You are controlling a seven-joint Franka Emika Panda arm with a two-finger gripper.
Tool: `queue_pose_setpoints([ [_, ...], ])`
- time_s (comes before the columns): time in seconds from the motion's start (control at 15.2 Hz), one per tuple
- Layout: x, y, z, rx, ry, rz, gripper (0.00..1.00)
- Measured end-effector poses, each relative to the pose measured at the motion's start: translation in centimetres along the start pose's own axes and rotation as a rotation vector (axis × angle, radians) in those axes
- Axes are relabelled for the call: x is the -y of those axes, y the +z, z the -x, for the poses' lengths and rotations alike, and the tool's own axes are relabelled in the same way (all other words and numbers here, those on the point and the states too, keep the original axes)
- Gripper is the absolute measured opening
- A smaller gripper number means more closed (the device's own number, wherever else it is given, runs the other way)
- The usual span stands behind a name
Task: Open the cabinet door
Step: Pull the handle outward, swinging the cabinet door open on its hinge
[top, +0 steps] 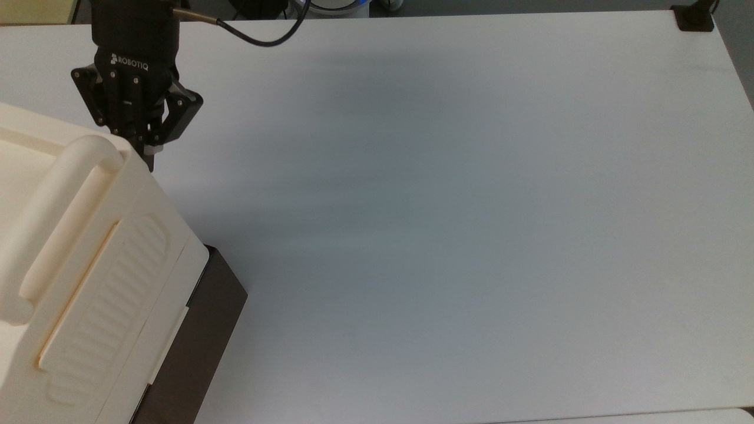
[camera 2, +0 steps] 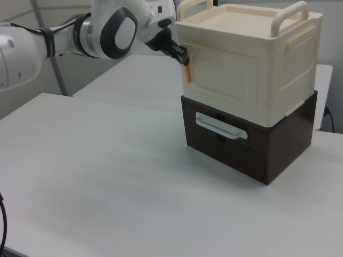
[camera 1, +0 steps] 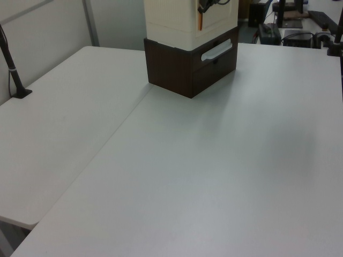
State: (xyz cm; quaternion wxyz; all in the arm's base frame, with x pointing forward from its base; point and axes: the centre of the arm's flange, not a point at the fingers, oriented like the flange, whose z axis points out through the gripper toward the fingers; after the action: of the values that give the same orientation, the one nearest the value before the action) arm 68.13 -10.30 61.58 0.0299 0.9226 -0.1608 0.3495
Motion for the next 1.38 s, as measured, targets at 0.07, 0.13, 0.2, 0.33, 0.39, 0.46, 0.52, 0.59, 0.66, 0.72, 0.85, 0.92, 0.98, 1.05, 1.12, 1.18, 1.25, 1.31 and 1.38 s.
queue_pose_setpoints([
  [0.07, -0.2, -0.4, 0.1, 0.024, 0.0, 0.005, 0.15],
  [0.13, -0.3, -0.9, 0.2, 0.047, -0.001, 0.009, 0.15],
  [0.2, -0.4, -1.3, 0.4, 0.07, -0.002, 0.012, 0.15],
  [0.33, -0.5, -1.9, 0.6, 0.104, -0.004, 0.018, 0.15],
  [0.39, -0.6, -2.1, 0.7, 0.116, -0.004, 0.02, 0.15],
  [0.46, -0.6, -2.2, 0.7, 0.124, -0.004, 0.021, 0.15],
  [0.52, -0.7, -2.4, 0.8, 0.135, -0.003, 0.023, 0.15],
  [0.59, -0.7, -2.6, 0.9, 0.147, -0.004, 0.025, 0.15],
  [0.66, -0.8, -2.8, 1.0, 0.159, -0.007, 0.028, 0.15],
  [0.72, -1.0, -3.2, 1.1, 0.175, -0.01, 0.029, 0.15],
  [0.85, -1.7, -4.3, 1.6, 0.228, -0.03, 0.034, 0.15],
  [0.92, -2.0, -4.8, 1.8, 0.251, -0.036, 0.037, 0.15],
  [0.98, -2.4, -5.3, 2.1, 0.279, -0.043, 0.041, 0.15],
  [1.05, -3.0, -5.9, 2.5, 0.306, -0.046, 0.045, 0.15],
  [1.12, -3.6, -6.5, 2.8, 0.336, -0.052, 0.049, 0.15],
  [1.18, -4.3, -7.1, 3.2, 0.366, -0.059, 0.053, 0.15],
  [1.25, -5.2, -7.8, 3.5, 0.4, -0.071, 0.056, 0.15],
  [1.31, -6.3, -8.5, 3.8, 0.433, -0.08, 0.061, 0.17],
  [1.38, -7.8, -9.1, 4.3, 0.469, -0.089, 0.064, 0.21],
])
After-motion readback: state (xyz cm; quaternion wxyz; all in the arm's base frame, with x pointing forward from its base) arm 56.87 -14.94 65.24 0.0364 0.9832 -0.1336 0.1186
